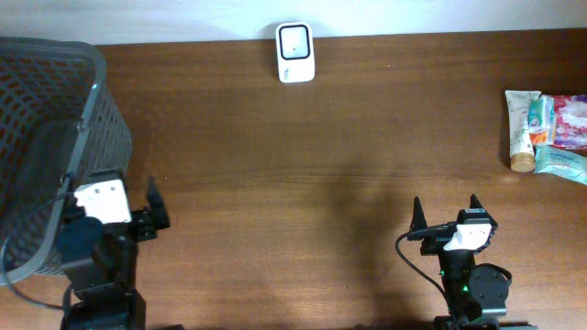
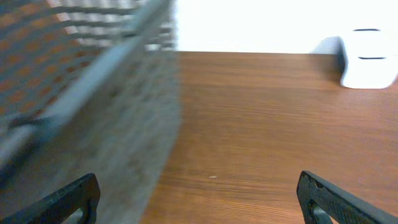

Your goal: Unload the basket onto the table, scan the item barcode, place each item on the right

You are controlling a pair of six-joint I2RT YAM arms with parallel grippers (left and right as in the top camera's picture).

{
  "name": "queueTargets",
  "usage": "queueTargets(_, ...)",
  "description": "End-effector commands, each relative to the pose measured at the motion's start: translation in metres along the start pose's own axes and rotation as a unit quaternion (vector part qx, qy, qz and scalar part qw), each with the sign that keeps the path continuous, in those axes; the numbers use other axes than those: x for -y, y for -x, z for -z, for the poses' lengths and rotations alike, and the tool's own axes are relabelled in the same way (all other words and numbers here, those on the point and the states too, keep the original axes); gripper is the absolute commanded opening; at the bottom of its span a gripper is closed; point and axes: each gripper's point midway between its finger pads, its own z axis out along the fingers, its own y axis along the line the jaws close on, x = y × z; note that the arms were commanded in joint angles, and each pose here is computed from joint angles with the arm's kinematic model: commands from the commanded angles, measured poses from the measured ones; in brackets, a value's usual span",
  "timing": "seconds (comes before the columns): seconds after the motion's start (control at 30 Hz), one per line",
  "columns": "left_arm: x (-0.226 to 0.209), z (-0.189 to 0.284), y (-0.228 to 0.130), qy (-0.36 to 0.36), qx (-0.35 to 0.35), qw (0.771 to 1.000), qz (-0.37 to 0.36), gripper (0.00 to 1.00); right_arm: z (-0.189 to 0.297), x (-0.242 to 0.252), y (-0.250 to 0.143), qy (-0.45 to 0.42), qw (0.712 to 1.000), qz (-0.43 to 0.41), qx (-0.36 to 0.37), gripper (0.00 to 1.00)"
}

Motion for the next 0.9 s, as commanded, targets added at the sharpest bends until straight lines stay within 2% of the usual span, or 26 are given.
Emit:
queueTargets(0.0,0.040,0.002,-0.004,-0.084,0.005,0.996,-0.027,0.99,0.000,0.003,-0.003,-0.008,1.000,-0.004,-0.002,0.99)
queueTargets(0.1,0.047,0.005,-0.017,-0.095,0.004,0.995,-0.032,0.99,0.000,0.003,-0.003,-0.008,1.000,-0.004,-0.002,0.99)
queueTargets(0.3,0.046,0.019,-0.036,-0.089,0.088,0.992,-0.031,0.99,0.000,0.003,-0.003,-0.008,1.000,-0.004,-0.002,0.99)
queueTargets(0.6,0.047,0.018,-0.061,-0.084,0.141,0.986,-0.029,0.99,0.000,0.003,-0.003,-0.008,1.000,-0.004,-0.002,0.99)
queueTargets(0.73,0.048,0.009,-0.068,-0.085,0.167,0.982,0.006,0.99,0.000,0.003,-0.003,-0.008,1.000,-0.004,-0.002,0.99)
queueTargets(0.87,0.042,-0.008,-0.088,-0.072,0.159,0.982,0.076,0.99,0.000,0.003,-0.003,-0.008,1.000,-0.004,-0.002,0.99)
